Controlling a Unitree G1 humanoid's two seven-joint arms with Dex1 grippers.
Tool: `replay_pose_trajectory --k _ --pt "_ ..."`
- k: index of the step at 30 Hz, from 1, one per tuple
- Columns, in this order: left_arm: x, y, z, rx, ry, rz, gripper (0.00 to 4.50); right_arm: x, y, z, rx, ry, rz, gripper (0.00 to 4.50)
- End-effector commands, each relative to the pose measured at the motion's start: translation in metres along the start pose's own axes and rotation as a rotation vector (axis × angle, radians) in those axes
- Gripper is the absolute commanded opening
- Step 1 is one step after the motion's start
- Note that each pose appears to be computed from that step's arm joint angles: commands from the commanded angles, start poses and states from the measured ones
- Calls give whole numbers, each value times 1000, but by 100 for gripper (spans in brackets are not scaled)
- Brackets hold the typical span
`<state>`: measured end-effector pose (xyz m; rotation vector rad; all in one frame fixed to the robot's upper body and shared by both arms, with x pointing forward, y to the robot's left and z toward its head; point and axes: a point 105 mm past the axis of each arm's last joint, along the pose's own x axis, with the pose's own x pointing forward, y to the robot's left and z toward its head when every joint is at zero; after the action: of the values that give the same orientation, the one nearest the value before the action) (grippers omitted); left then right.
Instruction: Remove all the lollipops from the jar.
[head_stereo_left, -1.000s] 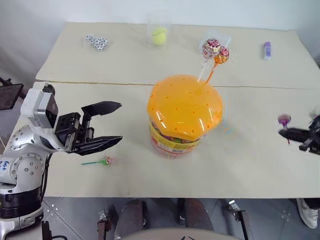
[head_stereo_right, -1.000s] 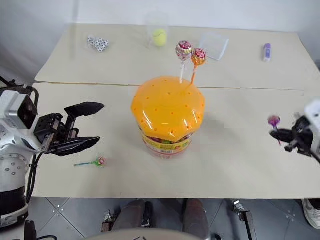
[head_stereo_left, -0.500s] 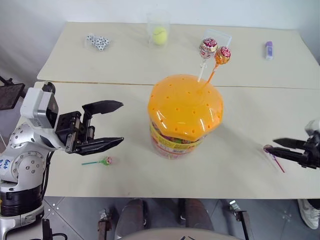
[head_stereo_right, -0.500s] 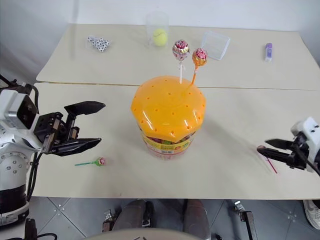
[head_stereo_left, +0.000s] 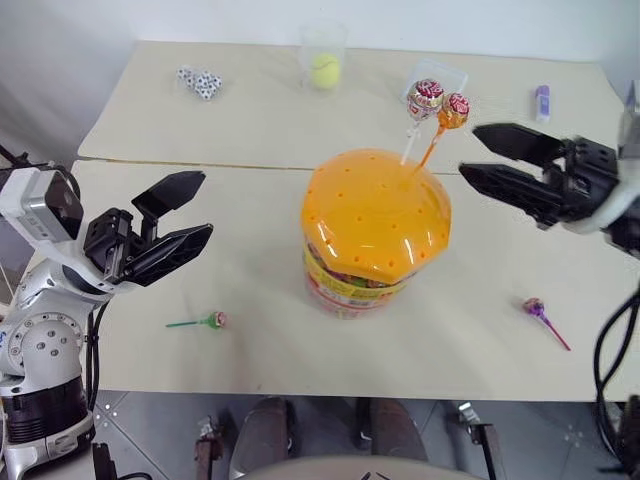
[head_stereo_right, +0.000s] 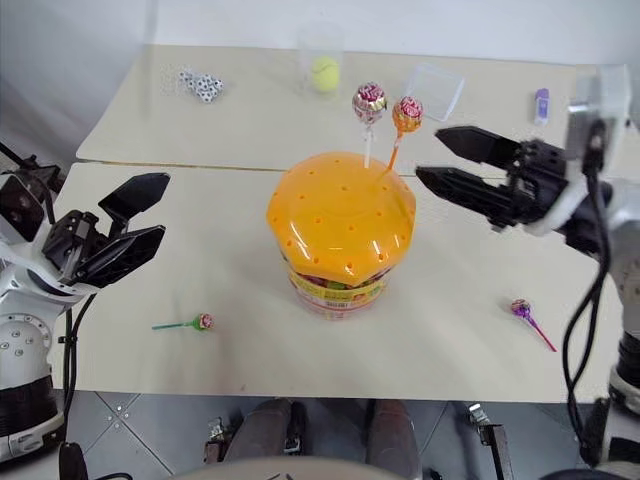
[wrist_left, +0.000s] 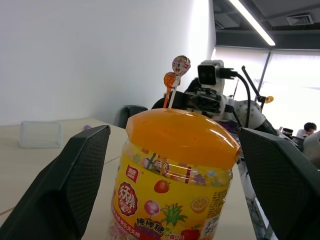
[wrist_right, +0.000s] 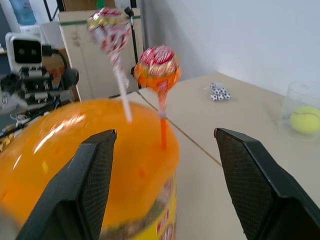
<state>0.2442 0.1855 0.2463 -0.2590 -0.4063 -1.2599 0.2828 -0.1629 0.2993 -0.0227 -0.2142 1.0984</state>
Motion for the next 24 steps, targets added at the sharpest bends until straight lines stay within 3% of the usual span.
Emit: replay_pose_trajectory --k 1,6,11,14,22,24 --pt "5 -8 6 25 -19 -28 433 13 -4 13 13 -25 -10 326" --pt "6 -8 5 30 -32 -23 433 25 13 13 -1 -7 109 326" --pt "9 -7 4 32 -40 -26 433 30 13 3 13 33 120 326" --pt "10 -6 4 35 -43 -33 433 31 12 1 21 35 121 268" --pt "14 -6 6 34 -53 -52 433 23 10 14 31 -50 130 1" --pt "16 -6 6 32 -52 -67 433 15 6 22 19 -108 119 1"
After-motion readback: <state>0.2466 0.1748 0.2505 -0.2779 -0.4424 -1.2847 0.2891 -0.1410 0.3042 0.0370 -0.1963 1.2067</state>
